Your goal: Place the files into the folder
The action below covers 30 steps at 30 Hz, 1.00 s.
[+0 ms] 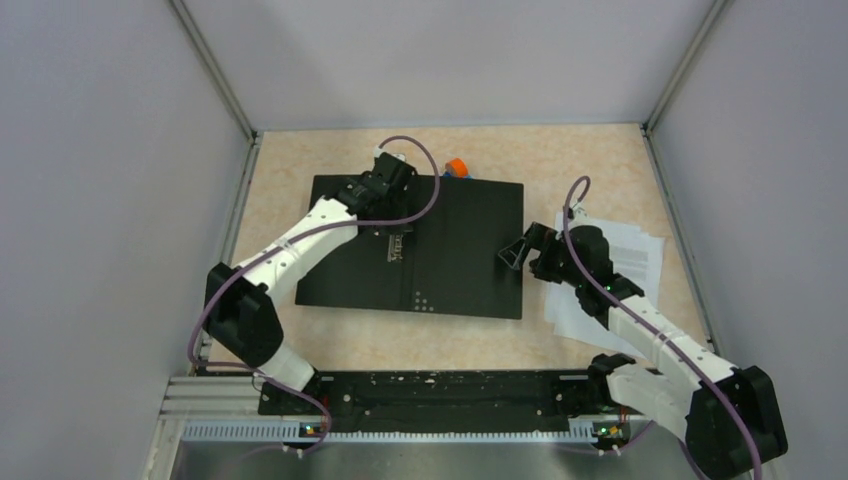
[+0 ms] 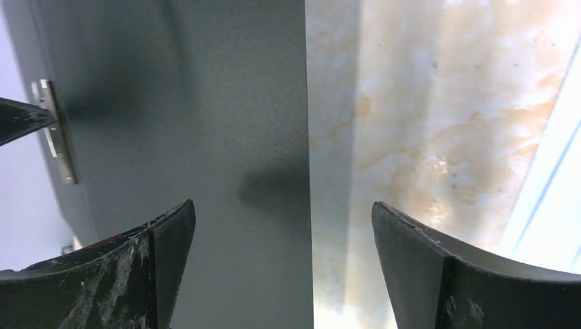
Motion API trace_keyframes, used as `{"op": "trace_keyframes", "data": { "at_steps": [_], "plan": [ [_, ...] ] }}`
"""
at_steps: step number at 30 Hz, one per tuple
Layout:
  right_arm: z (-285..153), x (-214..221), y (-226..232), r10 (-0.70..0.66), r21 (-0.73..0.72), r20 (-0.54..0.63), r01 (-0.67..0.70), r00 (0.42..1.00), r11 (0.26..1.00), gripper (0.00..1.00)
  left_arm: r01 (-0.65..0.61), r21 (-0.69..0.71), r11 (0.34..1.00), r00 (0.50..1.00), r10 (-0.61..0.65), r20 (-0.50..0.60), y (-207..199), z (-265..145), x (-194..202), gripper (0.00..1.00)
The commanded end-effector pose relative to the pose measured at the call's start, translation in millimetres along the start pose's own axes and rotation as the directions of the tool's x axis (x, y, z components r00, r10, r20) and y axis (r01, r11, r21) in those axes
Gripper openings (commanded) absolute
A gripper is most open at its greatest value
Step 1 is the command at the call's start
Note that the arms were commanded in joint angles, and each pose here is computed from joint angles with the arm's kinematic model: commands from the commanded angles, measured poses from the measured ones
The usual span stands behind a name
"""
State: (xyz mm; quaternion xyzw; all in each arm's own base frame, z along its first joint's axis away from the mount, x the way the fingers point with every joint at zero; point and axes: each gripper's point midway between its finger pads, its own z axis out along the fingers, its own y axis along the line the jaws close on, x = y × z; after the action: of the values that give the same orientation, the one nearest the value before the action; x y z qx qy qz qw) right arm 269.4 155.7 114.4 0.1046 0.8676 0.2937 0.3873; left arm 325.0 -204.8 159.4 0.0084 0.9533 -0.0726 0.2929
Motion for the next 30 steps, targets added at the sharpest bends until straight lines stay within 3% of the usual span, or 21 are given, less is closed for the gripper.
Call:
{"op": "trace_keyframes", "data": {
  "at_steps": [1, 8, 11, 13, 17, 19, 22, 25, 29, 30],
  "plan": [
    [-8, -24, 39, 0.046, -0.223, 0.111, -0.02, 0.993, 0.975, 0.99, 0.043, 0.125, 0.991, 0.994, -0.055, 0.092, -14, -38, -33, 0.0],
    [-24, -37, 76, 0.089, -0.422, 0.156, -0.015, 0.984, 0.906, 0.98, 0.1, 0.226, 0.969, 0.988, -0.122, 0.089, -19, -50, -40, 0.0],
    [-36, -50, 93, 0.088, -0.475, 0.185, 0.01, 0.979, 0.88, 0.88, 0.118, 0.272, 0.955, 0.986, -0.145, 0.08, -26, -52, -40, 0.0],
    [-42, -57, 104, 0.075, -0.495, 0.196, 0.032, 0.978, 0.868, 0.71, 0.124, 0.291, 0.949, 0.985, -0.153, 0.08, -27, -53, -39, 0.0],
    [-48, -70, 117, 0.01, -0.493, 0.209, 0.096, 0.978, 0.865, 0.15, 0.103, 0.334, 0.937, 0.986, -0.142, 0.093, -33, -60, -41, 0.0],
    [-51, -76, 122, -0.043, -0.476, 0.223, 0.148, 0.974, 0.867, 0.0, 0.076, 0.342, 0.937, 0.987, -0.12, 0.111, -32, -65, -43, 0.03],
    [-60, -90, 138, -0.128, -0.483, 0.252, 0.239, 0.959, 0.842, 0.0, -0.004, 0.334, 0.943, 0.978, -0.065, 0.196, -28, -83, -57, 0.25],
    [-73, -109, 166, -0.229, -0.514, 0.283, 0.348, 0.932, 0.784, 0.0, -0.116, 0.345, 0.931, 0.936, -0.015, 0.353, -30, -128, -91, 0.44],
    [-102, -140, 212, -0.362, -0.556, 0.353, 0.504, 0.863, 0.661, 0.0, -0.324, 0.401, 0.857, 0.83, 0.055, 0.555, -51, -211, -133, 0.54],
    [-106, -141, 220, -0.395, -0.569, 0.345, 0.525, 0.851, 0.633, 0.0, -0.395, 0.406, 0.824, 0.779, 0.067, 0.623, -57, -240, -145, 0.57]
  ]
}}
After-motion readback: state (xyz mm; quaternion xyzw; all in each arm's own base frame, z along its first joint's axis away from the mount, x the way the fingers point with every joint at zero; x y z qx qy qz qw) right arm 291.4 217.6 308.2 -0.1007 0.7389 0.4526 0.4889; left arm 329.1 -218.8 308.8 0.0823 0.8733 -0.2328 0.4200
